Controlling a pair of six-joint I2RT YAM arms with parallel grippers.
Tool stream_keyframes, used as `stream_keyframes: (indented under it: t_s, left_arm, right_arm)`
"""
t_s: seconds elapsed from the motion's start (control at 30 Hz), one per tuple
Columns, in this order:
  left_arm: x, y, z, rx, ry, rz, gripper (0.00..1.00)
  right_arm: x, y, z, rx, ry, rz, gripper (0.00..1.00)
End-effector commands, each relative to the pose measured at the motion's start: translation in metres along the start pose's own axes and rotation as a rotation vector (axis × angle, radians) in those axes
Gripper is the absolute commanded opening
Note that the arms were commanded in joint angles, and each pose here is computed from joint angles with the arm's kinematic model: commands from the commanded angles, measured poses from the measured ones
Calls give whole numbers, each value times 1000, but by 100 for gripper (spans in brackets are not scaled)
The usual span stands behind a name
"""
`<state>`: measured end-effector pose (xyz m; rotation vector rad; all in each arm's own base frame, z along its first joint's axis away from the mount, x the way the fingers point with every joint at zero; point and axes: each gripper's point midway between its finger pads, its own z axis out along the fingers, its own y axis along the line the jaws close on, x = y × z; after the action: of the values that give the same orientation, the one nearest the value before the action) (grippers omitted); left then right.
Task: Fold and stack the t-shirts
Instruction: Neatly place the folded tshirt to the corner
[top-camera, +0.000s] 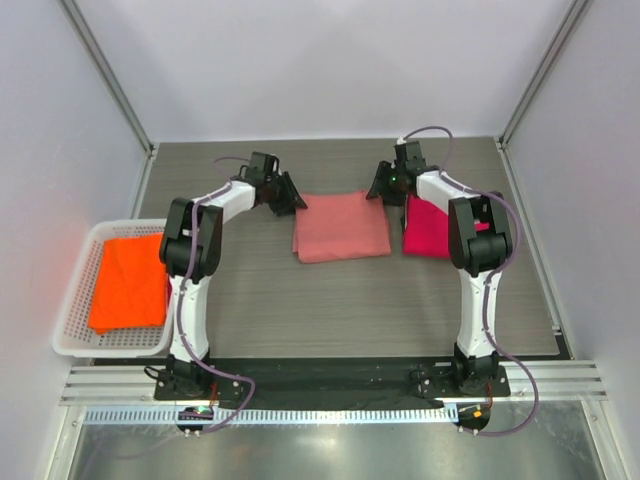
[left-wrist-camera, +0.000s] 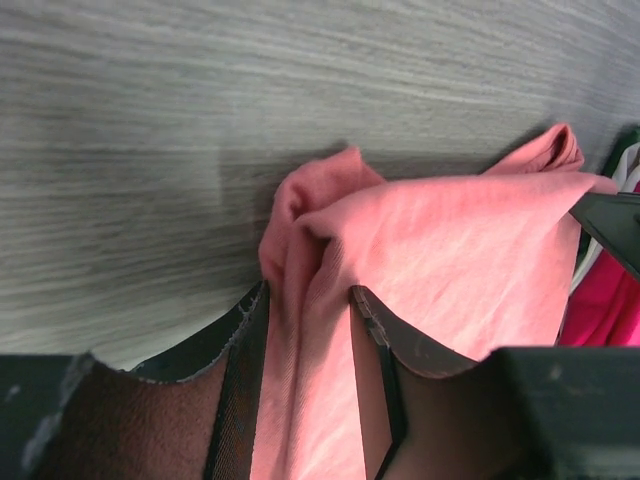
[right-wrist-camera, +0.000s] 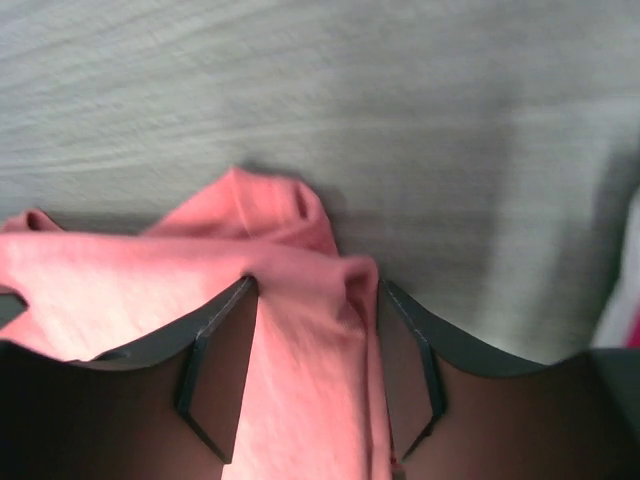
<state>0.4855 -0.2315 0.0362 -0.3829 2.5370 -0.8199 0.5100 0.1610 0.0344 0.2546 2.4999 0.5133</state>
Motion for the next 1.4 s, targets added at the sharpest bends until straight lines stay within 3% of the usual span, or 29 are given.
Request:
stream_keyframes:
  t_s: [0.0, 0.13, 0.23, 0.27, 0.33, 0.4, 0.57, 0.67, 0.93, 1.1, 1.17, 1.37]
  left_arm:
    - [-11, -8, 6, -14, -34, 3, 38]
    - [-18, -2, 15, -71, -66, 2, 32]
    - [-17, 2, 24, -91, -75, -6, 21]
    - [-22, 0, 26, -86, -90, -7, 17]
    - [-28, -3, 29, -79, -126, -3, 7]
    - [-27, -5, 27, -66, -147, 11, 0]
    - [-40, -40, -15, 30, -285, 81, 0]
    - [-30, -48, -34, 73, -303, 80, 0]
    - [3, -111, -143, 170, -431, 145, 0]
    - [47, -162, -179, 273, -393, 205, 0]
    - [52, -181, -193, 300, -406, 212, 0]
    - [86, -230, -206, 384, -367, 257, 0]
  right_arm:
    - [3, 3, 23, -26, 14, 21, 53]
    - [3, 3, 35, -36, 21, 21, 44]
    - [2, 9, 42, -68, 20, 21, 23]
    - [1, 12, 43, -86, 16, 29, 9]
    - [-4, 22, 42, -134, 3, 32, 1]
    - [-11, 32, 32, -156, -32, 21, 1]
    - [-27, 52, -27, -219, -169, -23, 1]
    - [-17, 56, -53, -260, -192, -35, 1]
    - [9, 68, -173, -317, -285, -46, 1]
    - [14, 46, -241, -207, -375, -40, 1]
    - [1, 39, -280, -159, -471, -25, 1]
    - [-12, -14, -364, 103, -617, 58, 1]
